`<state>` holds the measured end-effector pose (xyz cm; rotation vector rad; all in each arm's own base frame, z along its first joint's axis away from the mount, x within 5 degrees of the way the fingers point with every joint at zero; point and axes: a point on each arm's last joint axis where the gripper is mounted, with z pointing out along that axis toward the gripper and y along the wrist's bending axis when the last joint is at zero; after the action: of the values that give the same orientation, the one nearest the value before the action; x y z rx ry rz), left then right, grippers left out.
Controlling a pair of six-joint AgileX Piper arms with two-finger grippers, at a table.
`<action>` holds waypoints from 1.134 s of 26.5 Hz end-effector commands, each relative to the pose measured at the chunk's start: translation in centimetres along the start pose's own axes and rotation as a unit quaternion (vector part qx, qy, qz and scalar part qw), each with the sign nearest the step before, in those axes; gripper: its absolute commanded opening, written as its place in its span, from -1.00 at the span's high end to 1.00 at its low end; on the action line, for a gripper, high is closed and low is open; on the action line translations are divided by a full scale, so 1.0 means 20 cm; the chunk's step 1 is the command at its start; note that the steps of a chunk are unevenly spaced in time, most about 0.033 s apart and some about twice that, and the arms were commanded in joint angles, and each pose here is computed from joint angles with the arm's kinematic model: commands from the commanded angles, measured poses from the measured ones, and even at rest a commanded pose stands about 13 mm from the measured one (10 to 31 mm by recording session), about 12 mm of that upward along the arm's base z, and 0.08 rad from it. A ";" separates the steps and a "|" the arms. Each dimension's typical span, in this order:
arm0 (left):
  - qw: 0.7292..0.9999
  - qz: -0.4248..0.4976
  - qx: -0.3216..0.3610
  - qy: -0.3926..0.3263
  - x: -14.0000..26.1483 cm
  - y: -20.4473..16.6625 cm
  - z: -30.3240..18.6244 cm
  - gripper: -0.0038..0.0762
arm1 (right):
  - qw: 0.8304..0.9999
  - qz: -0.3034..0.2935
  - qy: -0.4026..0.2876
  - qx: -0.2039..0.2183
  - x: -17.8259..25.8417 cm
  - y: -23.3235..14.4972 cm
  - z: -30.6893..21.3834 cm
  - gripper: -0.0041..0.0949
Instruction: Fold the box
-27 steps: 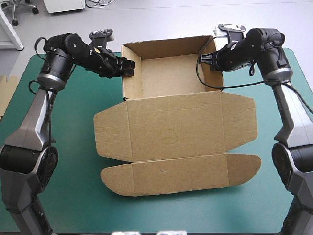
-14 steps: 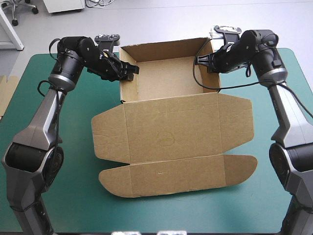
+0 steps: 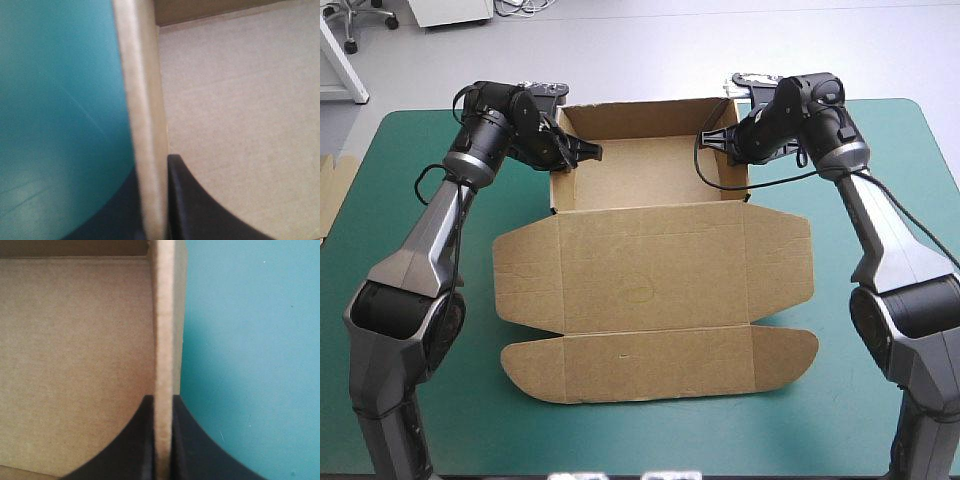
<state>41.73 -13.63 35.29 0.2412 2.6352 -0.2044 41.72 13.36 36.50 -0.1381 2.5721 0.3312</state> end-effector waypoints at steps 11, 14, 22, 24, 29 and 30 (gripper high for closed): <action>0.995 0.048 -0.089 -0.013 -0.04 0.01 0.16 0.93 | 0.999 -0.035 -0.015 0.028 -0.04 -0.02 0.12 0.91; 0.992 0.049 -0.113 -0.018 -0.05 0.03 0.21 0.93 | 0.998 -0.042 -0.013 0.042 -0.04 -0.04 0.16 0.91; 0.988 0.068 -0.132 -0.042 -0.08 0.05 0.31 0.93 | 0.997 -0.049 0.006 0.058 -0.03 -0.07 0.31 0.91; 0.988 0.069 -0.132 -0.037 -0.07 0.06 0.35 0.93 | 0.997 -0.051 0.005 0.062 -0.03 -0.08 0.32 0.91; 0.990 0.068 -0.124 -0.023 -0.05 0.05 0.45 0.93 | 0.997 -0.051 0.011 0.063 -0.02 -0.08 0.37 0.91; 0.990 0.068 -0.124 -0.022 -0.05 0.05 0.46 0.93 | 0.997 -0.051 0.013 0.064 -0.02 -0.09 0.38 0.91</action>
<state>46.52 -15.74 25.73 0.2739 2.6665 0.0331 46.16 14.92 27.47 -0.1716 2.6884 0.2252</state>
